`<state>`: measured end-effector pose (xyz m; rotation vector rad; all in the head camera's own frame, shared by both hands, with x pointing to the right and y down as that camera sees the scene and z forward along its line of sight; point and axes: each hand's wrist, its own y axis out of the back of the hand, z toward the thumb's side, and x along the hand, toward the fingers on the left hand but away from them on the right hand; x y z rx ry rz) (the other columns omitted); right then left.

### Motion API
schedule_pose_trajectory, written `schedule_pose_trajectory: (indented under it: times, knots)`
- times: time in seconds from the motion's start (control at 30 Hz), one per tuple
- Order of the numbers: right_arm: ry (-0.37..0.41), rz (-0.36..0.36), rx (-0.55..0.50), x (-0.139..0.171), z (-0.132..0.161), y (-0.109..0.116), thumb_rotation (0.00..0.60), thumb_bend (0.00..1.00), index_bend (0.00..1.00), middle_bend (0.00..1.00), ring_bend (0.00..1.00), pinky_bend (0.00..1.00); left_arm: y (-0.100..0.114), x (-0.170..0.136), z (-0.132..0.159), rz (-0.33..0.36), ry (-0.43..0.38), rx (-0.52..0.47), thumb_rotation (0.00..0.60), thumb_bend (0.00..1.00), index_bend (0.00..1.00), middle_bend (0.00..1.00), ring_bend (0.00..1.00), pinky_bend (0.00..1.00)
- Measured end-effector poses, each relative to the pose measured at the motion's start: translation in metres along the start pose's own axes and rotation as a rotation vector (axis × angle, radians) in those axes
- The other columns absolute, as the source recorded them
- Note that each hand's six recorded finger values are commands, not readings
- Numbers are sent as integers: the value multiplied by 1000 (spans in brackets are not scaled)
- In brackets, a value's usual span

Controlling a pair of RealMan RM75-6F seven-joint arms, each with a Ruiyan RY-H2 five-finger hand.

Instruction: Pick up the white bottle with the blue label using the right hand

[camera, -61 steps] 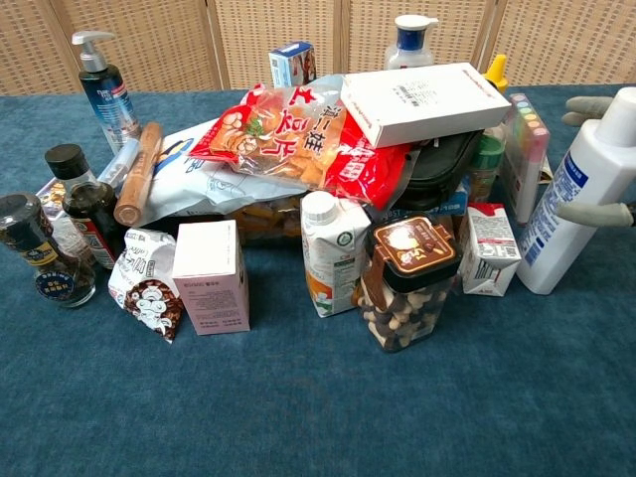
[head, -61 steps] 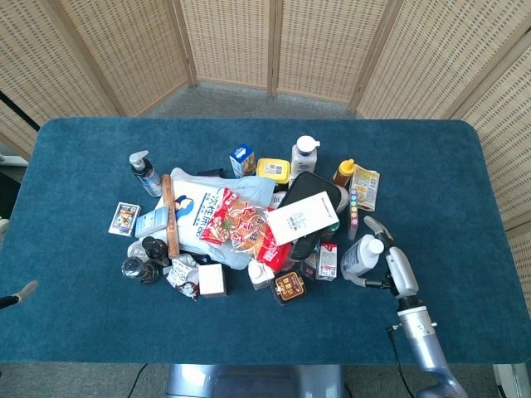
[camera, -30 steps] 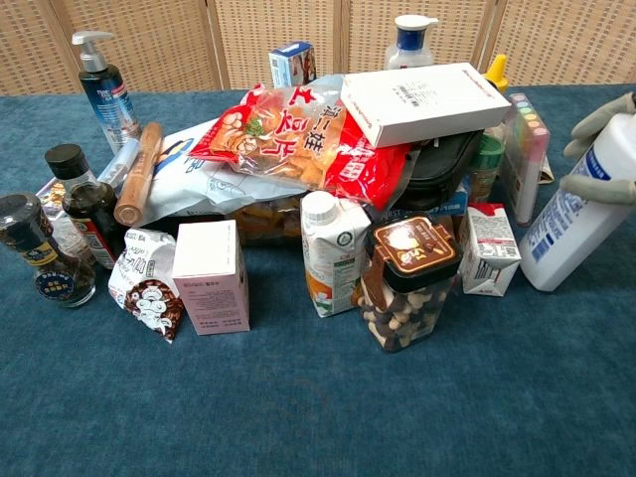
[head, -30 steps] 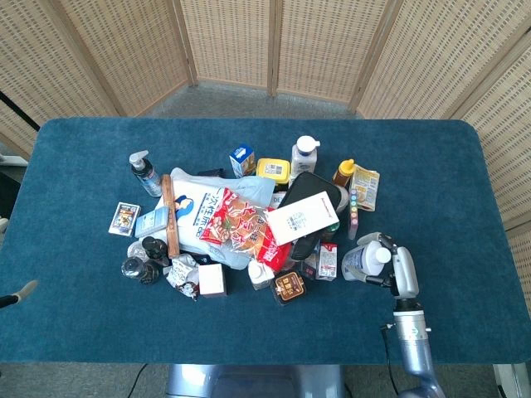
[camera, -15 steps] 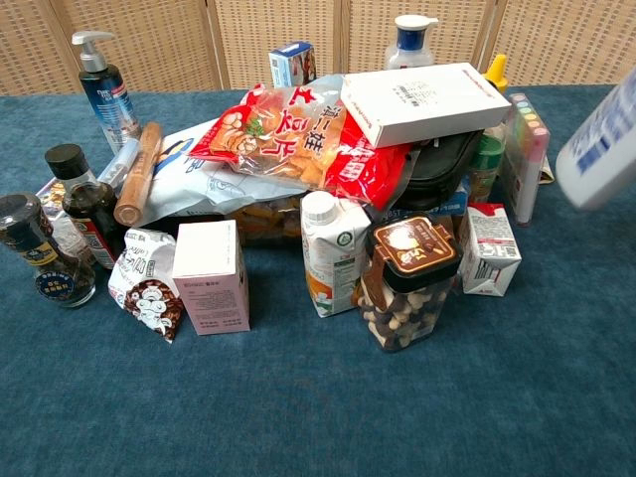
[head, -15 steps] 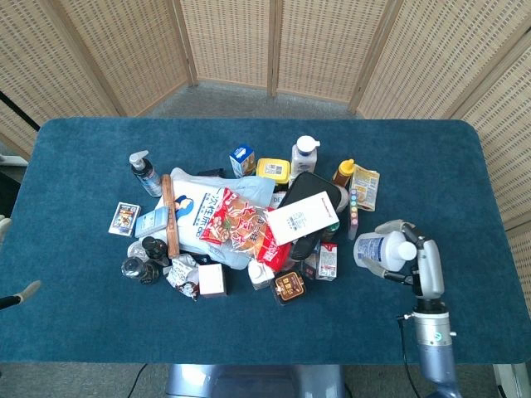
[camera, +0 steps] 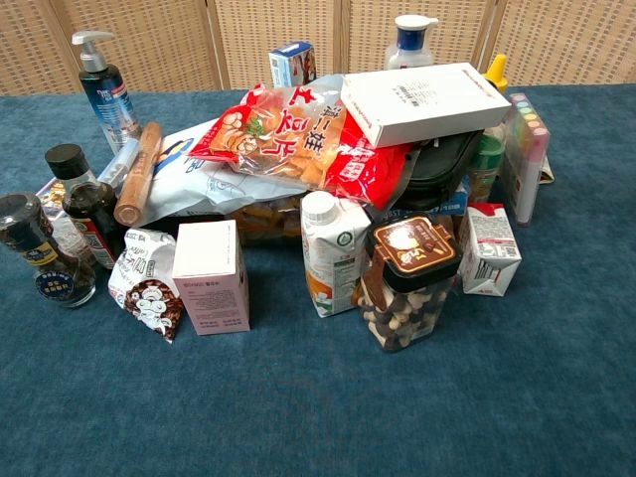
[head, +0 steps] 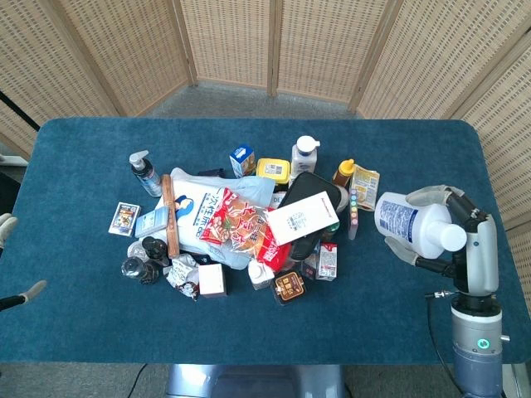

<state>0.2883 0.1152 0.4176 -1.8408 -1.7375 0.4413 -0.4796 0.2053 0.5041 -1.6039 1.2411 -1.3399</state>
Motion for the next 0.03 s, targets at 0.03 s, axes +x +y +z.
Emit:
schedule_pose_trajectory:
  times: [0.03]
  knots:
    - [9,0,4,-2,6,1,600,0,652,676,394,550,0,0,0,0,-1,-1,600,0,0,0,0,0]
